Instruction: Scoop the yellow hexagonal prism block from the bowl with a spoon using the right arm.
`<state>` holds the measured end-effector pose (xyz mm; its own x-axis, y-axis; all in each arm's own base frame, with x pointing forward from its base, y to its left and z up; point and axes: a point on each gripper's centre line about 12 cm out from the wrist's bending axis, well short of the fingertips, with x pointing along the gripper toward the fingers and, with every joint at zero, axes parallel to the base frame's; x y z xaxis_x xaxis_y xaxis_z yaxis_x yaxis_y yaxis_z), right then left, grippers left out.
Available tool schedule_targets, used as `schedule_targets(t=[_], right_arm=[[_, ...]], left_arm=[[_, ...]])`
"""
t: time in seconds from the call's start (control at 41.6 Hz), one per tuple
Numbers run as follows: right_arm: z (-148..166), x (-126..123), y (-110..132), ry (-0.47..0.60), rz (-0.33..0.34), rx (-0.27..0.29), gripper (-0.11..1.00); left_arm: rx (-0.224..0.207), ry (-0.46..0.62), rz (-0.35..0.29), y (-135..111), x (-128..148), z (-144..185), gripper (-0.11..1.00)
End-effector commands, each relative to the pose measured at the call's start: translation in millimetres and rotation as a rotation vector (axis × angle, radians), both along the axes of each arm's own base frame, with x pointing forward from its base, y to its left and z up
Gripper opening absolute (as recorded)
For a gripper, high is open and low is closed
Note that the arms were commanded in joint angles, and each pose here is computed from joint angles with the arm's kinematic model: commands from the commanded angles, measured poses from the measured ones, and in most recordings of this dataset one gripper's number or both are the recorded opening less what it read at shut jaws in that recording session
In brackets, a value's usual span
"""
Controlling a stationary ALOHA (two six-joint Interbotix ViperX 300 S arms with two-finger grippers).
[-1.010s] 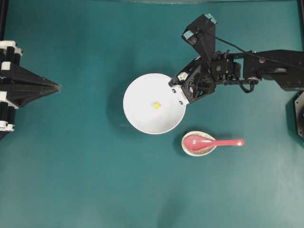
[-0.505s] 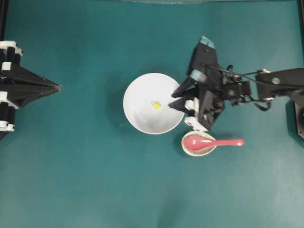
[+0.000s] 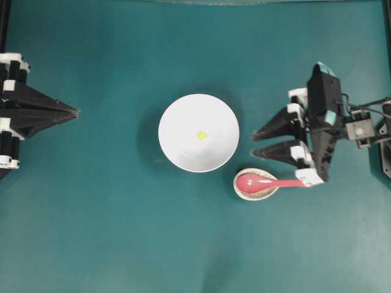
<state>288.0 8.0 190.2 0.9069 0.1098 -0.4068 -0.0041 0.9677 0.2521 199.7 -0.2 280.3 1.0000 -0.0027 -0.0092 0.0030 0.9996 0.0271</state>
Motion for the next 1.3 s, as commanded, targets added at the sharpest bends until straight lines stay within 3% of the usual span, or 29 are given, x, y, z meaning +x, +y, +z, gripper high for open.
schedule_targets(t=[0.0,0.673,1.01,1.274], right_arm=[[1,-4,7,-0.031,0.032,0.009,0.43],[-46,-33,26,-0.071,0.136,0.105,0.43],[-60,-53,20,-0.312,0.057,0.029,0.43],[-85,-54,39,-0.280,0.019,0.000,0.43]], left_arm=[[0.000,-0.008,-0.001,0,3,4,0.00],[0.000,-0.002,-0.001,0,7,1,0.00],[0.001,-0.011,-0.001,0,7,2,0.00],[0.004,-0.014,-0.002,0,7,2,0.00]])
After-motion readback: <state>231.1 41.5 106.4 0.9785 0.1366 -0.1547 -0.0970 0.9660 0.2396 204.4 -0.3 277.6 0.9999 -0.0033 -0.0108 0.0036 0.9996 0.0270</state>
